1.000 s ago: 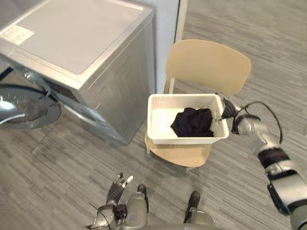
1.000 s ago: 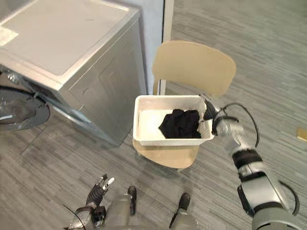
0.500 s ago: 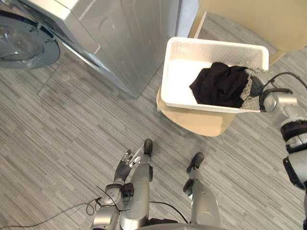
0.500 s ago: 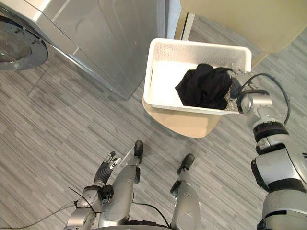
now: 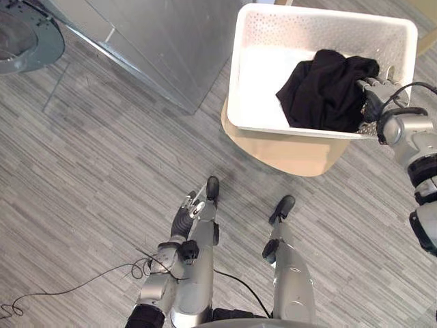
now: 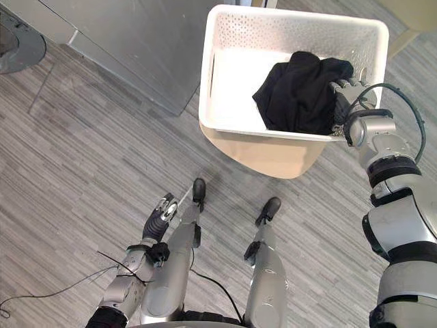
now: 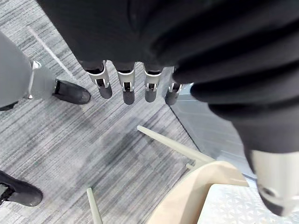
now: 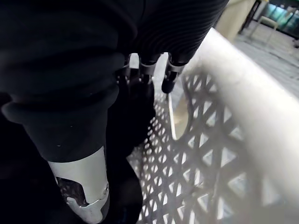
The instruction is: Pick up the laundry basket with both hands and put the clothes into the washing machine.
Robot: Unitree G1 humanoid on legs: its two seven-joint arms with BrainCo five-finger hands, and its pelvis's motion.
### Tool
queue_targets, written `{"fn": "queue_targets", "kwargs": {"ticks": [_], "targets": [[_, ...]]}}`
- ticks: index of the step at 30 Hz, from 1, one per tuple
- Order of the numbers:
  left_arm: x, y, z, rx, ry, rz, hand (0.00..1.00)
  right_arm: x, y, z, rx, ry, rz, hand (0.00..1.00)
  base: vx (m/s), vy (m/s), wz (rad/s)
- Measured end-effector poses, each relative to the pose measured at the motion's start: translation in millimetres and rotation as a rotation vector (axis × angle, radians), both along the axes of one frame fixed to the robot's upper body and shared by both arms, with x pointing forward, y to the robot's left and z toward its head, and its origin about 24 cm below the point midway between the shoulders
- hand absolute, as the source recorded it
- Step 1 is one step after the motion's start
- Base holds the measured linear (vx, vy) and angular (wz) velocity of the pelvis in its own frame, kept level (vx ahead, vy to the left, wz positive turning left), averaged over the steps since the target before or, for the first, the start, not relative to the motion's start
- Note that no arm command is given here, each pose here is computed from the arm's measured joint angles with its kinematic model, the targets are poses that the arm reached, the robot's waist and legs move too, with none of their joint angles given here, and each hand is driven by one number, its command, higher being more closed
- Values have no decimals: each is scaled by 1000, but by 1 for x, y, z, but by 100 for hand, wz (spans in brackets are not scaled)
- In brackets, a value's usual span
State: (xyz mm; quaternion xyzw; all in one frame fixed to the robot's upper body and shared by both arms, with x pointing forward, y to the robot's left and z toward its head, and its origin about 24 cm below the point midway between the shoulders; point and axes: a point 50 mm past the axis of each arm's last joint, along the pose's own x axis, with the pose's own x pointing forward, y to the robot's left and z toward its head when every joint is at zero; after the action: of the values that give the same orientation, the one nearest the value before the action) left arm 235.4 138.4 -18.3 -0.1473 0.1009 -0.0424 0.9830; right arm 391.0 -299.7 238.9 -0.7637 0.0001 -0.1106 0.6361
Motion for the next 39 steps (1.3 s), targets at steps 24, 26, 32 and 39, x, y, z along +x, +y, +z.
{"fn": "queue_targets", "kwargs": {"ticks": [24, 26, 32, 39], "targets": [[21, -25, 31, -131, -124, -16, 0, 3, 10, 29, 261, -168, 41, 100, -8, 17, 2], [21, -22, 31, -127, -123, 1, 0, -1, 11, 43, 346, -259, 70, 100, -49, 31, 1], [22, -9, 32, -93, -132, 32, 0, -17, 22, 83, 486, -513, 201, 100, -57, 26, -3], [7, 20, 17, -29, -72, 121, 0, -61, 22, 71, 778, -871, 320, 100, 10, 5, -8]]}}
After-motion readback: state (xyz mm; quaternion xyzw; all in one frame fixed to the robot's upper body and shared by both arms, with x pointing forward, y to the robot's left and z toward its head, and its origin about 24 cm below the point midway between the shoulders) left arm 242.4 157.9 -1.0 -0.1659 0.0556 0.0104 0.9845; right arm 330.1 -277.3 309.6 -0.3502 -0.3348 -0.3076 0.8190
